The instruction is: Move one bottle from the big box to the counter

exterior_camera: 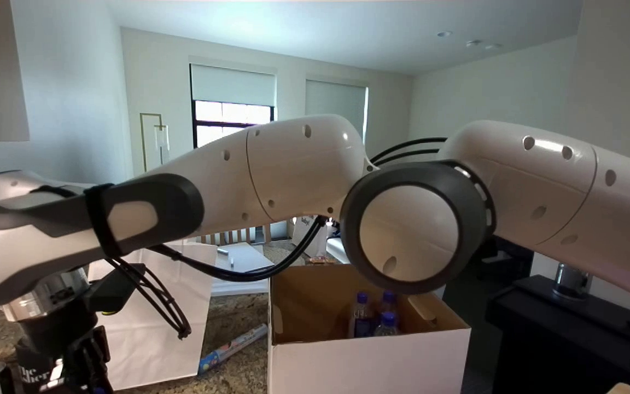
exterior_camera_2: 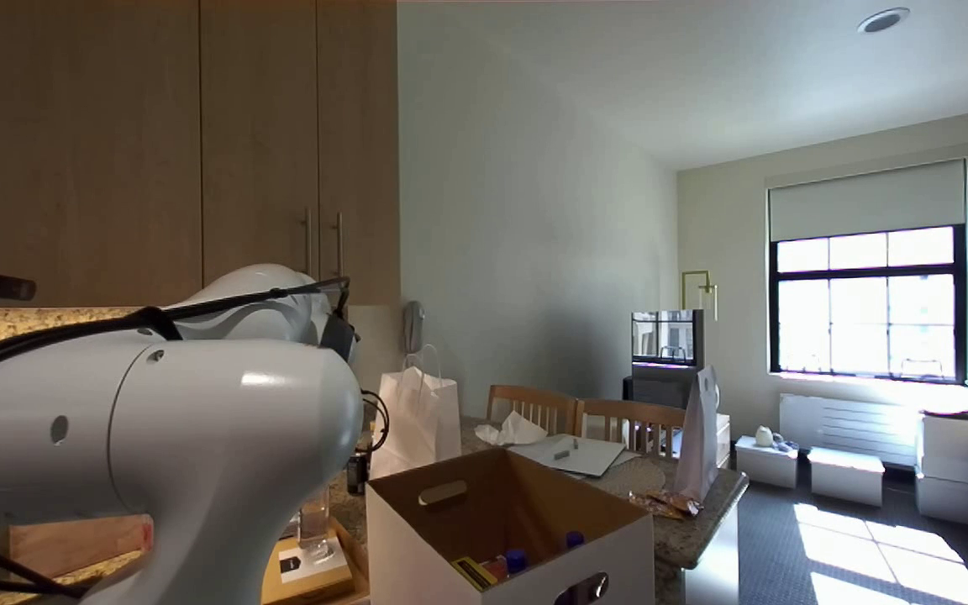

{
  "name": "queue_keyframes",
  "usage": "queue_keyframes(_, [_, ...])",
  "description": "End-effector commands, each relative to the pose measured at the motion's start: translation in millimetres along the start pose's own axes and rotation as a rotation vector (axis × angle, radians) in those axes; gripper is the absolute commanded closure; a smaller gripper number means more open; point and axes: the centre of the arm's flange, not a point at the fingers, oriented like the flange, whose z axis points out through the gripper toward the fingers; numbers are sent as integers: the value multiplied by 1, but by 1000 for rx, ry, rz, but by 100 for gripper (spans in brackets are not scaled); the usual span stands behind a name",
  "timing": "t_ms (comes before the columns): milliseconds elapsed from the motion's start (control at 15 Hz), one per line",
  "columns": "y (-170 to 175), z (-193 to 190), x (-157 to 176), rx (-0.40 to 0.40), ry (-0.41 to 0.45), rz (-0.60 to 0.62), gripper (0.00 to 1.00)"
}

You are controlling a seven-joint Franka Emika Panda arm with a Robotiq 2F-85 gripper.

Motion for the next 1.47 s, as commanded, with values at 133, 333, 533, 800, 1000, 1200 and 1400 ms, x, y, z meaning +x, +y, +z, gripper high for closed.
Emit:
queue_keyframes(133, [10,-7,25,-5,29,40,41])
queue_keyframes(333, [8,-9,27,-19,30,39,28])
queue_keyframes(533, [4,-20,23,-33,27,29,10])
queue_keyframes(800, [3,-56,-5,-71,15,43,0])
queue_keyframes(1000, [8,-88,-33,-89,42,65,0])
queue_keyframes(1200, [16,-112,-57,-102,87,102,0])
queue_keyframes(1400, [27,-140,-101,-103,185,184,0])
